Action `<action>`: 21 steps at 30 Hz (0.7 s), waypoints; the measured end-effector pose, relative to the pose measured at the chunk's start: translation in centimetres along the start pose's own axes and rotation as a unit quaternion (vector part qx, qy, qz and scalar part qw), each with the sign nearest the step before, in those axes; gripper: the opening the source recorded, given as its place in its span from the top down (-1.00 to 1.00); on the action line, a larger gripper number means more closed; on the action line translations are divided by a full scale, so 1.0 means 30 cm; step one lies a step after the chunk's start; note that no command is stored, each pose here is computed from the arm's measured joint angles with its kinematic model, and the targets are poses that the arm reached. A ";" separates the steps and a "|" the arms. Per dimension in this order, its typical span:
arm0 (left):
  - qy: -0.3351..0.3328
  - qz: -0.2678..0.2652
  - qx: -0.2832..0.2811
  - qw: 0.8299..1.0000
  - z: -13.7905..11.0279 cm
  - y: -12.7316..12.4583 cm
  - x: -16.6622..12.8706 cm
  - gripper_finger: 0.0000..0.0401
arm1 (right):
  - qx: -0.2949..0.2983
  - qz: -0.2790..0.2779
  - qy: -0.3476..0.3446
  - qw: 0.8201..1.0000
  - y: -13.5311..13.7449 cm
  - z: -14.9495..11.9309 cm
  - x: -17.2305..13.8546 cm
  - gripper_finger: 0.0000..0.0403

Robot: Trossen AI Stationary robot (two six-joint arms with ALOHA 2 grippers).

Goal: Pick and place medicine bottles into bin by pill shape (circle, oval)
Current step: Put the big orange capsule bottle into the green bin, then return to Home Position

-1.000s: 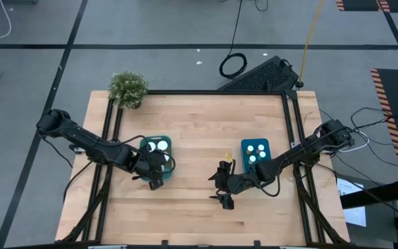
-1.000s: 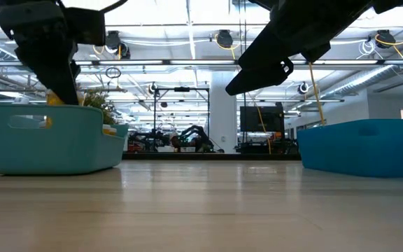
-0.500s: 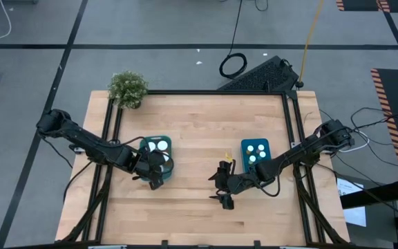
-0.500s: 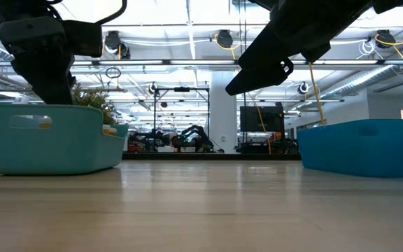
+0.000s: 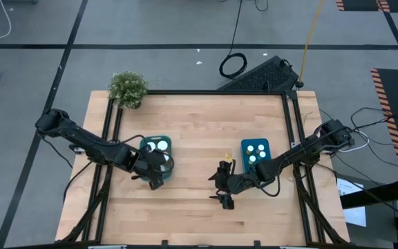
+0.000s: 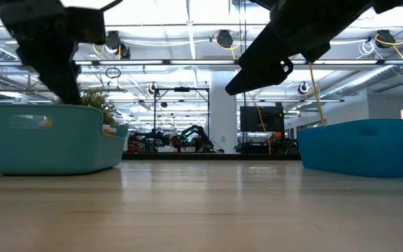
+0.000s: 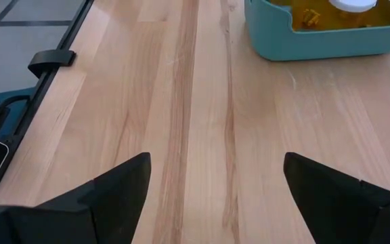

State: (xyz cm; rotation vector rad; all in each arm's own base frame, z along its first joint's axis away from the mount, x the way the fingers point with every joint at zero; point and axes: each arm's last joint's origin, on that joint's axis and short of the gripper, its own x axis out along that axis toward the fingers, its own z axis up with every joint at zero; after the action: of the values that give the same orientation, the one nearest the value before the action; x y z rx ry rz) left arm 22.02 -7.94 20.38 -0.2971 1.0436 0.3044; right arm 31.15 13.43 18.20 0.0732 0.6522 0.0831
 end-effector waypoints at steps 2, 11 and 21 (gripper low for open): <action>-0.011 -0.004 0.006 1.000 0.018 -0.002 -0.018 0.00 | -0.001 0.000 0.000 1.000 0.000 0.000 0.000 -0.66; -0.040 -0.010 0.020 0.999 0.050 0.019 -0.086 0.00 | 0.000 0.002 -0.008 1.000 0.000 0.006 0.000 -0.66; 0.003 -0.004 0.022 1.000 0.020 0.017 -0.042 0.18 | -0.002 0.006 -0.015 1.000 0.001 0.011 0.000 -0.66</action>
State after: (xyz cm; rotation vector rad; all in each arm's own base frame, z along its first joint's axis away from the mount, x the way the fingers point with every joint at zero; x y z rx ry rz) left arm 21.72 -7.37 21.73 -0.2632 1.0539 0.2724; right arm 31.35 13.45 18.46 0.0741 0.6211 0.0941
